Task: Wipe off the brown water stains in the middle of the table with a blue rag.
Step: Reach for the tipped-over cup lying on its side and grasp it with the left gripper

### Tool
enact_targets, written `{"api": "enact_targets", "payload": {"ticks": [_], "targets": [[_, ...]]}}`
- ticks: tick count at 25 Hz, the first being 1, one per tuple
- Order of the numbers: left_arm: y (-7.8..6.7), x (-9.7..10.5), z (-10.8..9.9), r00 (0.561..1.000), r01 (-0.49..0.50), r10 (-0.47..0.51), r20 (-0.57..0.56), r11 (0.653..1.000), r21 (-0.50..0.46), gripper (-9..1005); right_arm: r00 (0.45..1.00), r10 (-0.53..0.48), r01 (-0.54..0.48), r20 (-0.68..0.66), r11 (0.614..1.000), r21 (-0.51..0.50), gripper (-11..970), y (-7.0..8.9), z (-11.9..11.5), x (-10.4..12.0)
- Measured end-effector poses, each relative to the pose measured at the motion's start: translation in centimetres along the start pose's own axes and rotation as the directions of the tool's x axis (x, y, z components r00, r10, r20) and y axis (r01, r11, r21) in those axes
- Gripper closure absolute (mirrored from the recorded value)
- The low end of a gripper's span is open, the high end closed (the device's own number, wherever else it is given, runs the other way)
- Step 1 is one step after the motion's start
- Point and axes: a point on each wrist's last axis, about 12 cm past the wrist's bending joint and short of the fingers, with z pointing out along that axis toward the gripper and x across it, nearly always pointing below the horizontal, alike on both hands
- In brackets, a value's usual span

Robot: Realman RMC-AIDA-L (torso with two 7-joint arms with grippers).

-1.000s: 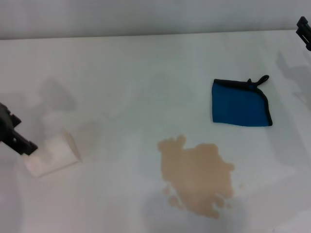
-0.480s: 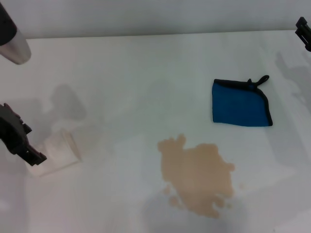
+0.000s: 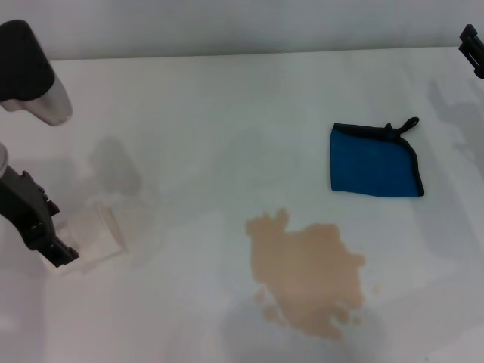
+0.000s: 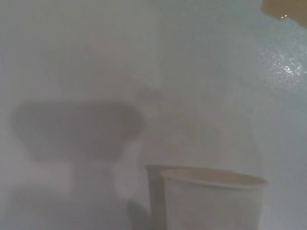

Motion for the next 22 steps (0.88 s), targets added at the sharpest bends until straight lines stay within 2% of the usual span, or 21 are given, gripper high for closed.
{"api": "enact_targets", "payload": {"ticks": [7, 17, 22], "targets": [[0.2, 0.2, 0.5, 1.000, -0.025, 0.025, 0.014, 1.000, -0.016, 118, 1.000, 0.006, -0.006, 0.006, 1.000, -0.001, 131, 0.0, 0.0, -0.1], [0.3, 0.7, 2.8, 1.000, -0.027, 0.027, 0.005, 1.000, 0.006, 119, 0.999, 0.017, -0.017, 0.027, 1.000, -0.020, 131, 0.5, -0.1, -0.1], [0.3, 0.6, 3.2, 0.999, -0.040, 0.039, 0.033, 0.999, 0.008, 128, 0.999, 0.020, -0.019, 0.027, 0.999, -0.027, 131, 0.6, -0.1, -0.1]]}}
